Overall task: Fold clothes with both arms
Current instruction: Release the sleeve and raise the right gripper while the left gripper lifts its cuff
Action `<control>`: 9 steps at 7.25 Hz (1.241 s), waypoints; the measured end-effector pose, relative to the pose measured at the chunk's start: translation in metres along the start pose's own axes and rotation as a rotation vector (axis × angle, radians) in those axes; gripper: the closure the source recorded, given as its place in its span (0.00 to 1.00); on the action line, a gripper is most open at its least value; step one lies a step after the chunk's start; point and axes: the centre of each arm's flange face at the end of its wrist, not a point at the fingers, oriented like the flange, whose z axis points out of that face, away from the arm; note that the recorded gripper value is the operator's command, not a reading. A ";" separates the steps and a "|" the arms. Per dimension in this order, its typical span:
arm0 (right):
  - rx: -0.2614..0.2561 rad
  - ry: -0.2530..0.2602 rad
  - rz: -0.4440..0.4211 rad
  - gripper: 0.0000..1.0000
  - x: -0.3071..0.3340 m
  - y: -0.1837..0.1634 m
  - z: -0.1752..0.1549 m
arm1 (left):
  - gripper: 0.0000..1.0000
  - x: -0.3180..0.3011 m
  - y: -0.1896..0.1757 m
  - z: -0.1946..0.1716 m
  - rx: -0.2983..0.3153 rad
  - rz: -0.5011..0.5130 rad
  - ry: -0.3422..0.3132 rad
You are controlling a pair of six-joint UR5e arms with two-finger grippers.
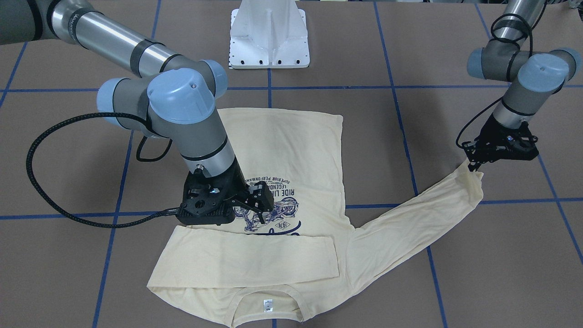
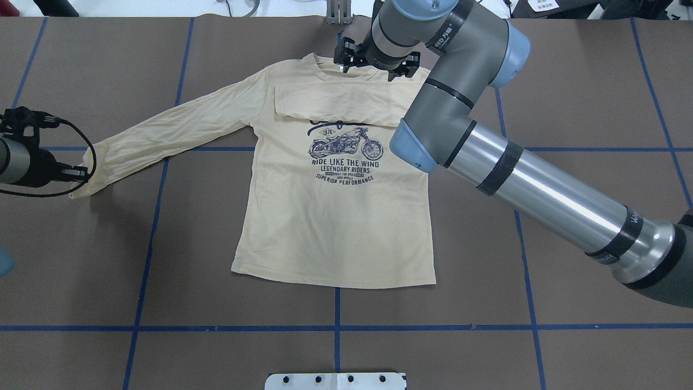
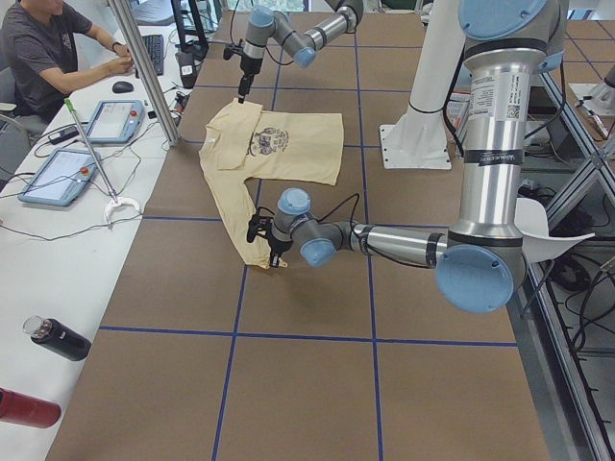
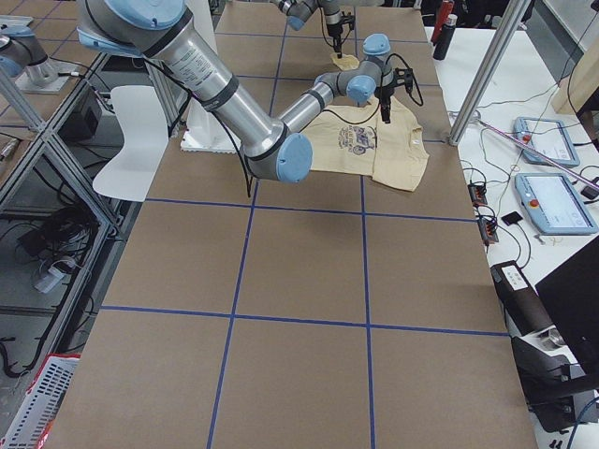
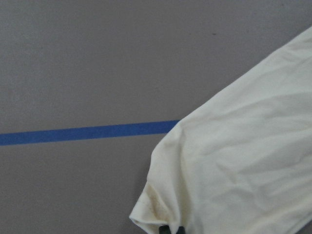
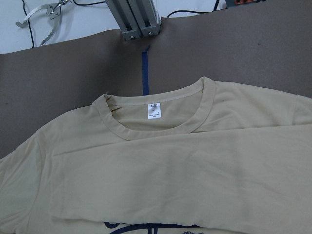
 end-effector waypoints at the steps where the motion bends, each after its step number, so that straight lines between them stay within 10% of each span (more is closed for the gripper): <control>1: -0.006 0.002 -0.004 0.01 0.018 0.004 -0.002 | 1.00 0.024 -0.014 -0.022 -0.017 -0.011 0.012; 6: -0.094 0.058 0.002 0.00 0.161 -0.002 -0.031 | 1.00 0.173 -0.160 -0.138 -0.046 -0.083 0.104; 9: -0.186 0.211 -0.097 0.00 0.254 -0.006 -0.093 | 1.00 0.262 -0.230 -0.169 -0.049 -0.135 0.195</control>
